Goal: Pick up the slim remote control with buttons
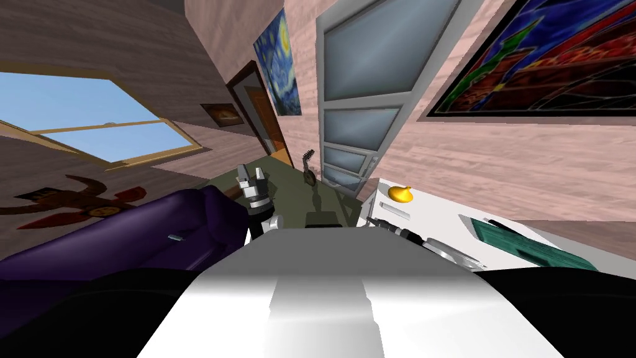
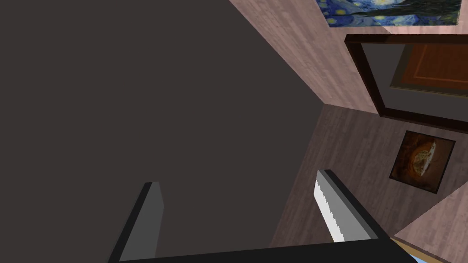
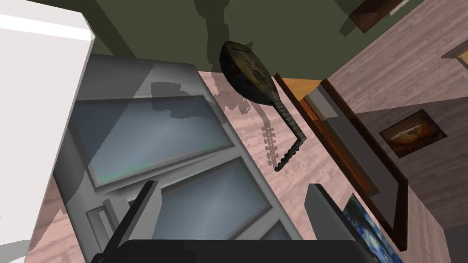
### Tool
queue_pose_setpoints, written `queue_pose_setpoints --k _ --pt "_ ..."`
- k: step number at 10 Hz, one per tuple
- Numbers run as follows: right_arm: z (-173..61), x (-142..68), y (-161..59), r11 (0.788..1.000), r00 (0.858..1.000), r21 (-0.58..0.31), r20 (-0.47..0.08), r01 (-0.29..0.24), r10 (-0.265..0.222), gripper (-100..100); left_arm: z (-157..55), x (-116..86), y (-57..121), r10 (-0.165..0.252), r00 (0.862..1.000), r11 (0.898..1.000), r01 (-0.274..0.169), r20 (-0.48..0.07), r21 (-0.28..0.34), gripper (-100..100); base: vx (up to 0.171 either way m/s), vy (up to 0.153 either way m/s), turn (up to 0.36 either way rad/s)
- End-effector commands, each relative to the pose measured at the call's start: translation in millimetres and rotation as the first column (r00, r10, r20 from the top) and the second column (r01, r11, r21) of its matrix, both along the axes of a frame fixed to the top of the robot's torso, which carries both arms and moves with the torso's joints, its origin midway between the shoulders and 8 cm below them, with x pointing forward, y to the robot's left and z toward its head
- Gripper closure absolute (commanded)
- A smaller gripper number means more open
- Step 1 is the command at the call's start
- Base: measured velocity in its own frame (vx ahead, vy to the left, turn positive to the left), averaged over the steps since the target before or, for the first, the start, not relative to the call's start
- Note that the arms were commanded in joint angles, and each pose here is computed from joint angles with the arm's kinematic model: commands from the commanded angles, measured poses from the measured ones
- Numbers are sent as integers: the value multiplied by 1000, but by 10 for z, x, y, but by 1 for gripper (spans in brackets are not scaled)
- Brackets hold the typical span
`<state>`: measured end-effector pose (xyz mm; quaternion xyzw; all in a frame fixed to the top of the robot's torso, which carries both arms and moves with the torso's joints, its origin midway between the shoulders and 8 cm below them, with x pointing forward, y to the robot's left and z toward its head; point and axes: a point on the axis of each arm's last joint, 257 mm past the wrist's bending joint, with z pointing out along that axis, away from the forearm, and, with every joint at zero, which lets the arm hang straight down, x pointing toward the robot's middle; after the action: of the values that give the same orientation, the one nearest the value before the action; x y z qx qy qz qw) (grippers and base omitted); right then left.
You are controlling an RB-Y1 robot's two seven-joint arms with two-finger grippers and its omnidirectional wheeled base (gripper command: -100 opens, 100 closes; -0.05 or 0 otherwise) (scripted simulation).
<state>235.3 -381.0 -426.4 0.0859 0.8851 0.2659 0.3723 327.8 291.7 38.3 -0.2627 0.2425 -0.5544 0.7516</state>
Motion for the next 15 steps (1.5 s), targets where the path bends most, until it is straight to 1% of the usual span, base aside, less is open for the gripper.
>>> queue_pose_setpoints --k 1,2,3,4,5,6,7,8,9,10,12,13,14,15 --pt "-102 -136 -170 999 999 -39 -35 -4 3 -100 0 0 0 0 1000 1000 0 0 0 0 -8 -39 245" --pt "-221 -307 -332 995 996 -96 -84 -35 27 -100 0 0 0 0 1000 1000 0 0 0 0 0 -48 318" --pt "-255 -346 -406 994 995 -107 -95 -26 16 -100 0 0 0 0 1000 1000 0 0 0 0 -3 -54 286" --pt "-342 -503 -530 986 989 -154 -139 -64 42 -100 0 0 0 0 1000 1000 0 0 0 0 -5 -63 360" --pt "-378 -555 -625 984 988 -168 -152 -54 28 -100 0 0 0 0 1000 1000 0 0 0 0 -4 -51 263" --pt "-385 -565 -645 984 988 -171 -155 -52 25 -100 0 0 1 0 1000 1000 0 0 0 0 -2 -20 11" --pt "-486 -778 -860 970 977 -227 -211 -83 35 -100 -1 0 1 0 1000 1000 0 0 0 0 0 -29 322" --pt "-558 -964 -1016 955 964 -269 -260 -122 50 -100 0 0 0 0 1000 1000 0 0 0 0 -17 -91 413" --pt "-579 -1021 -1114 952 962 -283 -272 -114 34 -100 0 0 0 0 1000 1000 0 0 0 0 -10 -84 283" --pt "-579 -1022 -1117 952 962 -284 -272 -114 34 -100 -1 0 1 0 1000 1000 0 0 0 0 6 -36 61" --pt "-687 -1420 -1441 914 927 -356 -370 -193 52 -100 0 0 0 0 1000 1000 0 0 0 0 6 -60 363" --pt "-694 -1481 -1542 910 924 -370 -382 -187 35 -100 0 0 1 0 1000 1000 0 0 0 0 -6 -83 196" --pt "-728 -1655 -1650 891 905 -391 -424 -230 47 -100 -1 0 1 0 1000 1000 0 0 0 0 -6 -75 306" --pt "-727 -1713 -1743 887 901 -404 -434 -225 31 -100 -1 0 1 0 1000 1000 0 0 0 0 -1 -67 168"
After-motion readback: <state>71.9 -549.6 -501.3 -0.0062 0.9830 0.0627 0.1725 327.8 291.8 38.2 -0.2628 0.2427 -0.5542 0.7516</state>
